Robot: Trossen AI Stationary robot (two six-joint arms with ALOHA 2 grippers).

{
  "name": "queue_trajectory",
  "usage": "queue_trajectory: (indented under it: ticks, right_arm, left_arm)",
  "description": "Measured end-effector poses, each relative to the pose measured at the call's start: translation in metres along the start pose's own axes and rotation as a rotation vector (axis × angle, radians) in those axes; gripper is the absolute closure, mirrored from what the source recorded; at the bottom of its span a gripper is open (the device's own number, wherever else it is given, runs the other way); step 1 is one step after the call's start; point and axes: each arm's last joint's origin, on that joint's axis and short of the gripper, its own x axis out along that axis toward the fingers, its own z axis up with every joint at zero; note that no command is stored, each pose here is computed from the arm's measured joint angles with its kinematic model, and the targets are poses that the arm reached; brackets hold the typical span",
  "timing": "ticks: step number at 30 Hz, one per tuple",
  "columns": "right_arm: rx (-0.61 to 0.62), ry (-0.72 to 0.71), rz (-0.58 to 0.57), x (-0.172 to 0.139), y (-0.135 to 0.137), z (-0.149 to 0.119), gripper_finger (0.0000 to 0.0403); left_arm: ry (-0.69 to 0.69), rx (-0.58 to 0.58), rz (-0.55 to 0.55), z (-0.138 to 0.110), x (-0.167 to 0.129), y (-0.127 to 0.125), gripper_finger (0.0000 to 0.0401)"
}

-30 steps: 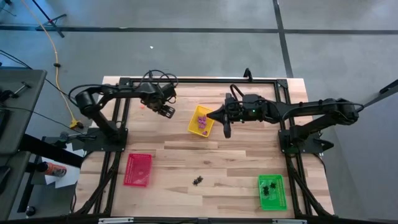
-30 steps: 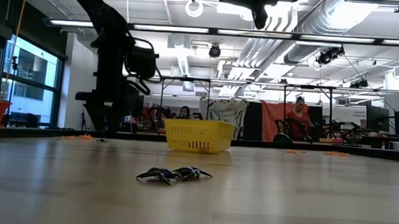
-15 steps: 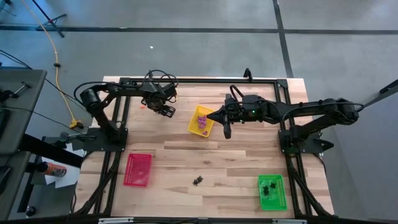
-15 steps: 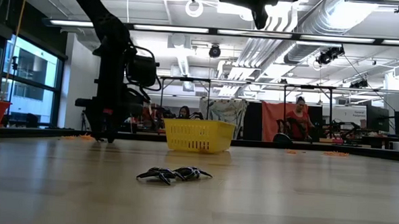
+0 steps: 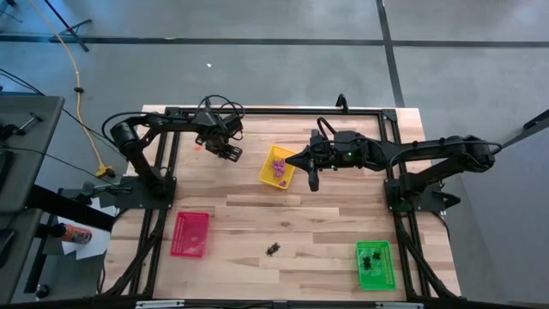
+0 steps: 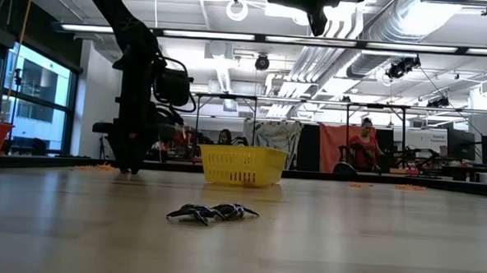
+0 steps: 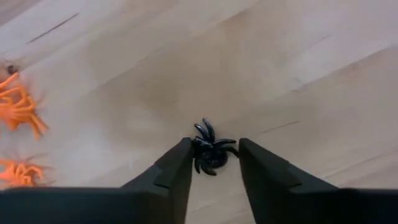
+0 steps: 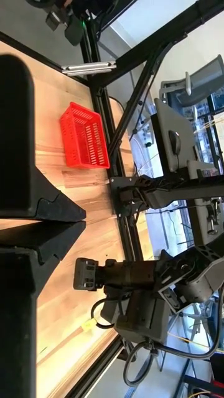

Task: Sort Halloween decoration
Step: Put the top black spider toy into the green bin

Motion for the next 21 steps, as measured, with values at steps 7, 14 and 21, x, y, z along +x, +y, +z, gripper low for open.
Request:
queue_trajectory:
  ticks: [7,14,21]
  right_arm:
    - [0.000,0.000,0.000,0.000,0.000,0.000,0.0403]
    - [-0.007,0.000,-0.001,0.000,0.000,0.000,0.0403]
    - [-0.007,0.000,-0.003,0.000,-0.001,0.000,0.0403]
  left_arm:
    - [0.017,0.006,-0.032,-0.002,-0.002,0.000,0.0332]
    - [-0.031,0.007,-0.069,-0.004,-0.018,0.001,0.0336]
    - [-0.119,0.014,-0.108,-0.008,-0.042,0.005,0.0336]
